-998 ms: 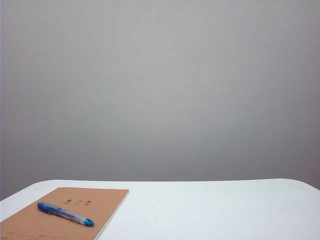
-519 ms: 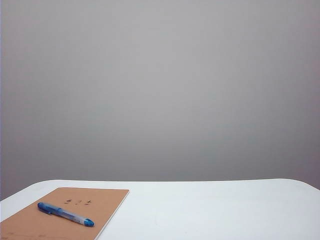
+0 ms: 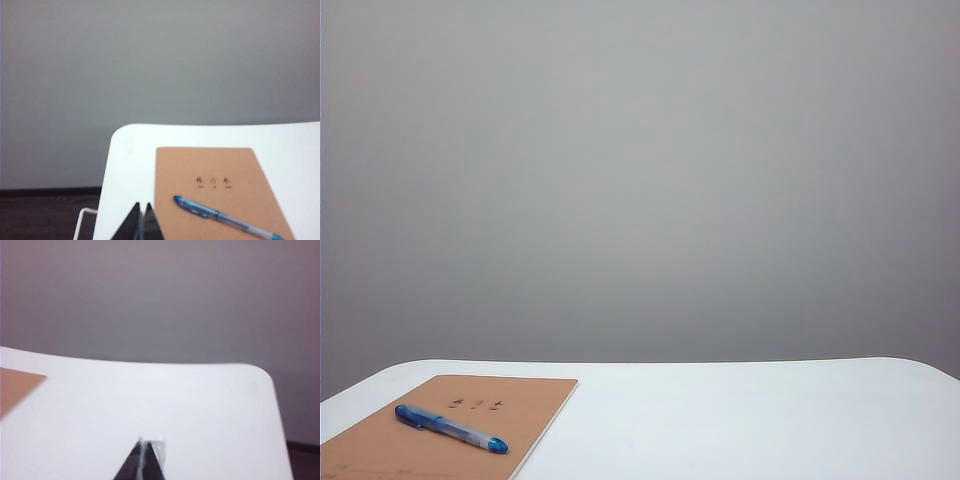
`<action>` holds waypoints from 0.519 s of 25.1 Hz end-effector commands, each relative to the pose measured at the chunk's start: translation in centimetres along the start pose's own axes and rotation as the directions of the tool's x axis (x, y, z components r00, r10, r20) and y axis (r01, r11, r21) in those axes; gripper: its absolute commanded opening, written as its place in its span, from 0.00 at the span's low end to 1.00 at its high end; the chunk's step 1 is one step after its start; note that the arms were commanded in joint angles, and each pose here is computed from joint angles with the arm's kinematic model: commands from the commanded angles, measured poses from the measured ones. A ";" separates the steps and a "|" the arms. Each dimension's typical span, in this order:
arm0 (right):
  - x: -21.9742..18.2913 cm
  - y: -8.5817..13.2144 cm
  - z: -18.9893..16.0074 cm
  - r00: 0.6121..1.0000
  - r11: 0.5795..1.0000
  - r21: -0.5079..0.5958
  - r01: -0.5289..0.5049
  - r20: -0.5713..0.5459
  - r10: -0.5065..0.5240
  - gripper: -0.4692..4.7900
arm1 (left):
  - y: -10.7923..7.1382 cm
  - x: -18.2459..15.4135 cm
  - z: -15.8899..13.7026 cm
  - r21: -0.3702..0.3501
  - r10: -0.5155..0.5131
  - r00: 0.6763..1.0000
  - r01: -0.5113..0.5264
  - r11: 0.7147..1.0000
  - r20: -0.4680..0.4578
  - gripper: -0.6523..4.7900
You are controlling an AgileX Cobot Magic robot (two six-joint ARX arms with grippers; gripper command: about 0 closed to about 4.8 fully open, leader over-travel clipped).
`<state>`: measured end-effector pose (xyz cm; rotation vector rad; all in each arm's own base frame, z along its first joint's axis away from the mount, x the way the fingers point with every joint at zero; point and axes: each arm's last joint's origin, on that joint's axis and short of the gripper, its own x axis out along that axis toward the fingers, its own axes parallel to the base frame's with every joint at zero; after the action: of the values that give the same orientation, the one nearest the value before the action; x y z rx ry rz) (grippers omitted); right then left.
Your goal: Pick up a pen on the table and place it on the notebook.
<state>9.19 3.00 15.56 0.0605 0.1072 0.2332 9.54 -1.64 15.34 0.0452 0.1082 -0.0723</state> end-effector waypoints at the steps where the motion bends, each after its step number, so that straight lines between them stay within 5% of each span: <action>1: 0.1 -0.1 -0.2 1.000 1.000 -0.003 0.030 -0.008 -0.030 0.09 | 0.1 0.0 0.1 -0.026 0.020 1.000 -0.019 0.999 0.003 0.11; 13: 0.0 -0.2 -0.8 0.997 0.998 -0.013 0.055 -0.061 -0.056 0.09 | 0.1 0.0 0.1 -0.062 0.017 1.000 -0.017 0.998 -0.001 0.11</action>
<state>9.15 2.85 14.94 0.0418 0.1682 0.1842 9.53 -1.60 15.24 -0.0130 0.1212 -0.0558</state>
